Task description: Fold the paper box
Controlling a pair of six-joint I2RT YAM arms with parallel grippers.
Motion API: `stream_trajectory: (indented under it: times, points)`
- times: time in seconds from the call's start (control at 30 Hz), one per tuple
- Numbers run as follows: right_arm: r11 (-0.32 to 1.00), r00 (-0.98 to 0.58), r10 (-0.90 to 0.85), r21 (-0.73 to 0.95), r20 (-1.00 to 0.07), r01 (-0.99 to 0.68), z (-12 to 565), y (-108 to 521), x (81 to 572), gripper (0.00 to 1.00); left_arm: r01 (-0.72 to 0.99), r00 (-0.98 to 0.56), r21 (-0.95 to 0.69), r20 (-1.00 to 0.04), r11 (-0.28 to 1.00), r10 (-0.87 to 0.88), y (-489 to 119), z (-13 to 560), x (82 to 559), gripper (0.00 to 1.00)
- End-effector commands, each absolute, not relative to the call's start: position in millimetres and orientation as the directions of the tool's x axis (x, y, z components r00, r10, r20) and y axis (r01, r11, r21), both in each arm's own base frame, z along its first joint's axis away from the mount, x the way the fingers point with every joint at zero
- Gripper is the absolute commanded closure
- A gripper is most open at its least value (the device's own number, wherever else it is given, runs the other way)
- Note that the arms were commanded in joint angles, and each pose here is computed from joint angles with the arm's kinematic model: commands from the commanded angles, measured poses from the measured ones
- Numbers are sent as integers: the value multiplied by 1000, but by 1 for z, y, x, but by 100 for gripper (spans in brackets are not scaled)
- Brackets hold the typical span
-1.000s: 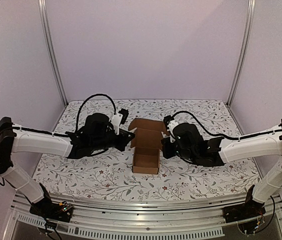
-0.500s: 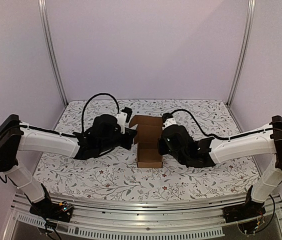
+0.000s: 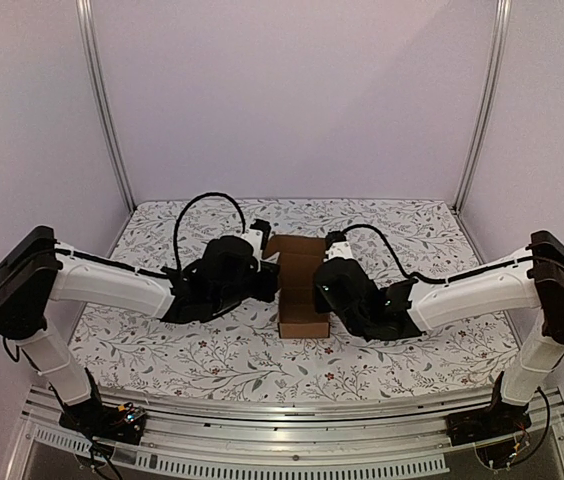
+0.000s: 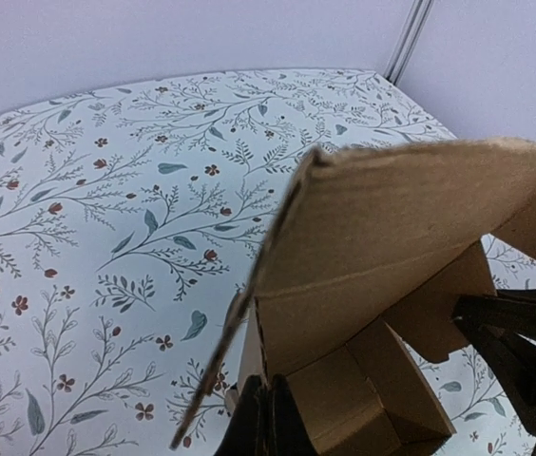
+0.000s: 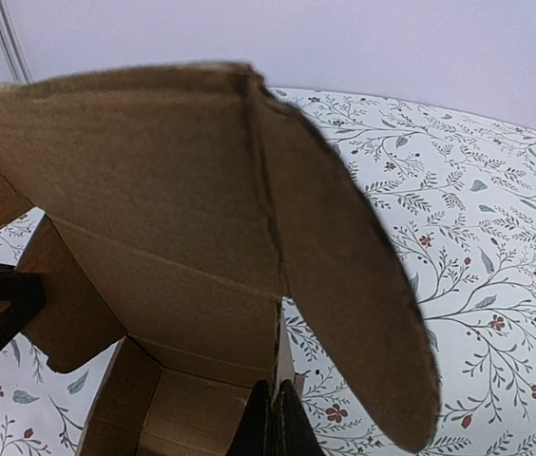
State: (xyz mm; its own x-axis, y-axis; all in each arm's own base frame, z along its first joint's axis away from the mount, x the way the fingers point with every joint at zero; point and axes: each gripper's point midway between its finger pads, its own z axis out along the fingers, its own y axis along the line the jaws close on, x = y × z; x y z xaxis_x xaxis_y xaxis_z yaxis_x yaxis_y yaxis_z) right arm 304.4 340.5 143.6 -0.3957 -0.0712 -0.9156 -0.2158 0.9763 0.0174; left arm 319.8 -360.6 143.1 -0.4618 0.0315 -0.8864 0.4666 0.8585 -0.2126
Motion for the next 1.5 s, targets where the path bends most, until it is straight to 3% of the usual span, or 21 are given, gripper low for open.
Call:
stream_trajectory:
  times: [0.0, 0.77, 1.47]
  points:
    - [975, -369, 29, 108, -929, -195, 160, 356, 305, 100, 490, -516, -229, -854, 841, 68, -376, 125, 301, 100]
    - [976, -396, 30, 113, -918, -188, 143, 360, 297, 100, 419, -575, -251, -817, 872, 41, -395, 117, 297, 100]
    - [983, -401, 23, 94, -916, -159, 130, 354, 297, 100, 473, -564, -202, -817, 858, 119, -398, 92, 272, 100]
